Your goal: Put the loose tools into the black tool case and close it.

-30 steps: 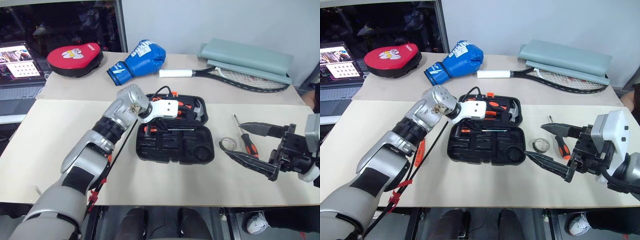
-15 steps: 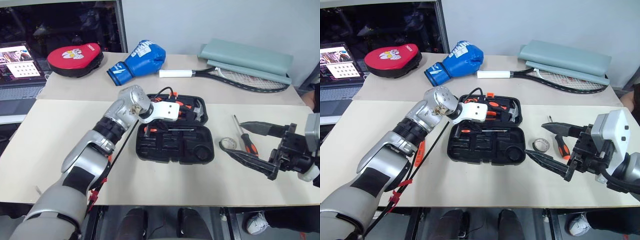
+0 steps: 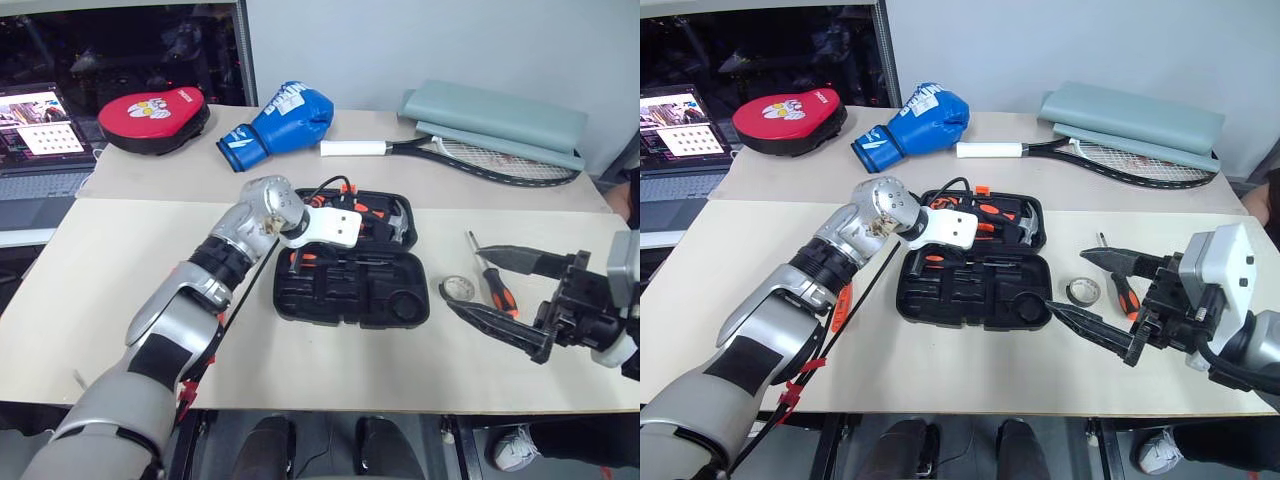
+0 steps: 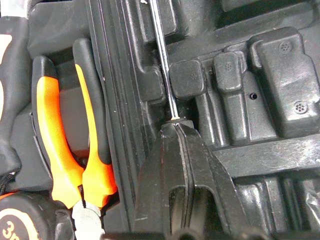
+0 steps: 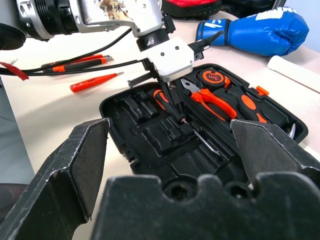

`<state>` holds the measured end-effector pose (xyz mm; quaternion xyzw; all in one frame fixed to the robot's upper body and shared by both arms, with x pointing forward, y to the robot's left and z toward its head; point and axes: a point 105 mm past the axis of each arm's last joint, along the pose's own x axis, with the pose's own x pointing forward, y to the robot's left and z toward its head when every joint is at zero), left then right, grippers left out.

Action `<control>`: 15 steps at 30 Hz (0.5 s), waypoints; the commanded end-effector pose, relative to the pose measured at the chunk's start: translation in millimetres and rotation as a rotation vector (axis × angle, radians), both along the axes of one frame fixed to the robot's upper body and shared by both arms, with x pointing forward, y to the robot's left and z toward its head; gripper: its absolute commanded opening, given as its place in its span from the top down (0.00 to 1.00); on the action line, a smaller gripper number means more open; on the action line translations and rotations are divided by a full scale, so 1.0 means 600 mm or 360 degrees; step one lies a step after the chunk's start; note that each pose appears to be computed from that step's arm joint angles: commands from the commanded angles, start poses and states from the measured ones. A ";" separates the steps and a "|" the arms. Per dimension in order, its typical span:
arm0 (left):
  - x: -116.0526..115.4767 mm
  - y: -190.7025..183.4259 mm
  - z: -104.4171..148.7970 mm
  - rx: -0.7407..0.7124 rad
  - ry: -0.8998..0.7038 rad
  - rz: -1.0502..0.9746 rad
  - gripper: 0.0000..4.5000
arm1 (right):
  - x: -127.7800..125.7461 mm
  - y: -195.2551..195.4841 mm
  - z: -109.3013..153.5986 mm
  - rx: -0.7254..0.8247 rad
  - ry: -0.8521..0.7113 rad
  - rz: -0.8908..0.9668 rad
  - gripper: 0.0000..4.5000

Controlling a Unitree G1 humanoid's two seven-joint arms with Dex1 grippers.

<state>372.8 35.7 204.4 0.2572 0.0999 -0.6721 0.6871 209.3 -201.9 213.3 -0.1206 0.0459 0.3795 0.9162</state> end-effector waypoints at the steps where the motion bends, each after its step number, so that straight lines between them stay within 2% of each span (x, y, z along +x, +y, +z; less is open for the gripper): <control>1: -0.025 0.034 0.066 -0.0252 0.0117 -0.0138 0.76 | 0.003 -0.048 0.005 -0.0049 -0.0080 -0.0235 0.00; 4: -0.045 0.059 0.097 -0.0425 0.0168 -0.0208 0.54 | -0.016 -0.093 -0.010 -0.0059 -0.0015 -0.0429 0.00; 5: -0.052 0.071 0.106 -0.0469 0.0193 -0.0211 0.44 | -0.035 -0.116 -0.015 -0.0045 0.0025 -0.0518 0.00; 7: -0.068 0.088 0.112 -0.0482 0.0236 -0.0229 0.30 | -0.079 -0.156 -0.020 -0.0043 0.0105 -0.0666 0.00; 8: -0.074 0.092 0.114 -0.0475 0.0247 -0.0243 0.19 | -0.095 -0.169 -0.020 -0.0052 0.0131 -0.0711 0.00; 11: -0.087 0.096 0.115 -0.0433 0.0233 -0.0282 0.01 | -0.139 -0.203 -0.020 -0.0083 0.0210 -0.0833 0.00; 15: -0.100 0.098 0.124 -0.0428 0.0222 -0.0325 0.01 | -0.168 -0.222 -0.020 -0.0107 0.0300 -0.0895 0.00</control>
